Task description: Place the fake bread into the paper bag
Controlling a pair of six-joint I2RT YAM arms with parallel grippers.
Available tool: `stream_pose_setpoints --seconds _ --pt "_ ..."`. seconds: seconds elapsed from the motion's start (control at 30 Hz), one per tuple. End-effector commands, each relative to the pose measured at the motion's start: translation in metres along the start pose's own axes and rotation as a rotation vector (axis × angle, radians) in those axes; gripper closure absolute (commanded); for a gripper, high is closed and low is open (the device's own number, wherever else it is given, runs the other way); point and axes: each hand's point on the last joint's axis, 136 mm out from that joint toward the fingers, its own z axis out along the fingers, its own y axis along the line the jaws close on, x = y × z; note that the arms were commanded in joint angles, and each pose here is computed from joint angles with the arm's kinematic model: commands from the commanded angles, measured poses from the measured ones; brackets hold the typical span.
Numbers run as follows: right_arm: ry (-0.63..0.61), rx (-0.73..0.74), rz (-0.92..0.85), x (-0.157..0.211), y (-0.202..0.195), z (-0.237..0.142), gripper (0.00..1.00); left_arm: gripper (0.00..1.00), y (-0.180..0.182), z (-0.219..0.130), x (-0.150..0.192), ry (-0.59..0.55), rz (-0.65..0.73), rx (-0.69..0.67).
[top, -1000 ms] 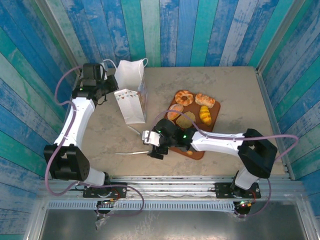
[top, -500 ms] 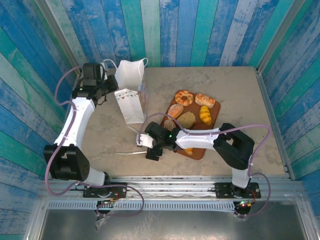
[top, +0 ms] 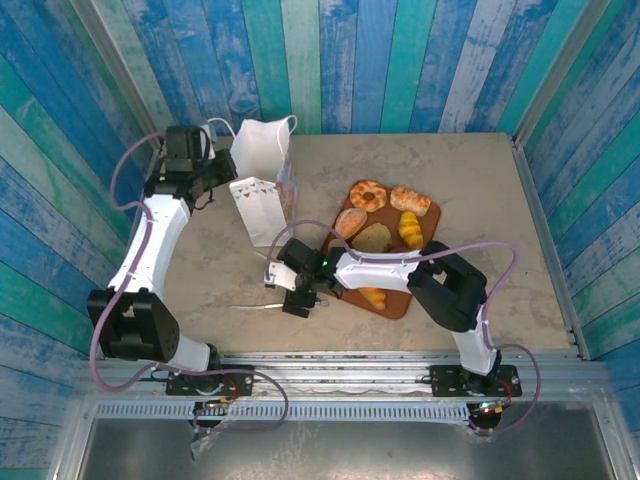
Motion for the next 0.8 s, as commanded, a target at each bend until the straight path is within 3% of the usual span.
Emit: stream_pose_setpoints --seconds 0.0,0.3,0.67,0.77 --pt "0.072 -0.045 0.026 0.015 0.007 0.006 0.00 0.93 -0.007 0.003 -0.010 -0.023 0.017 0.032" --pt "0.153 -0.033 0.012 0.032 0.004 0.013 0.01 0.93 -0.007 0.003 -0.009 -0.023 0.018 0.034" --pt "0.133 -0.058 0.081 0.027 0.006 0.011 0.28 0.93 -0.006 0.002 -0.009 -0.027 0.022 0.030" --pt "0.098 -0.055 0.110 0.018 0.005 0.005 0.31 0.93 -0.007 0.000 -0.010 -0.031 0.025 0.032"
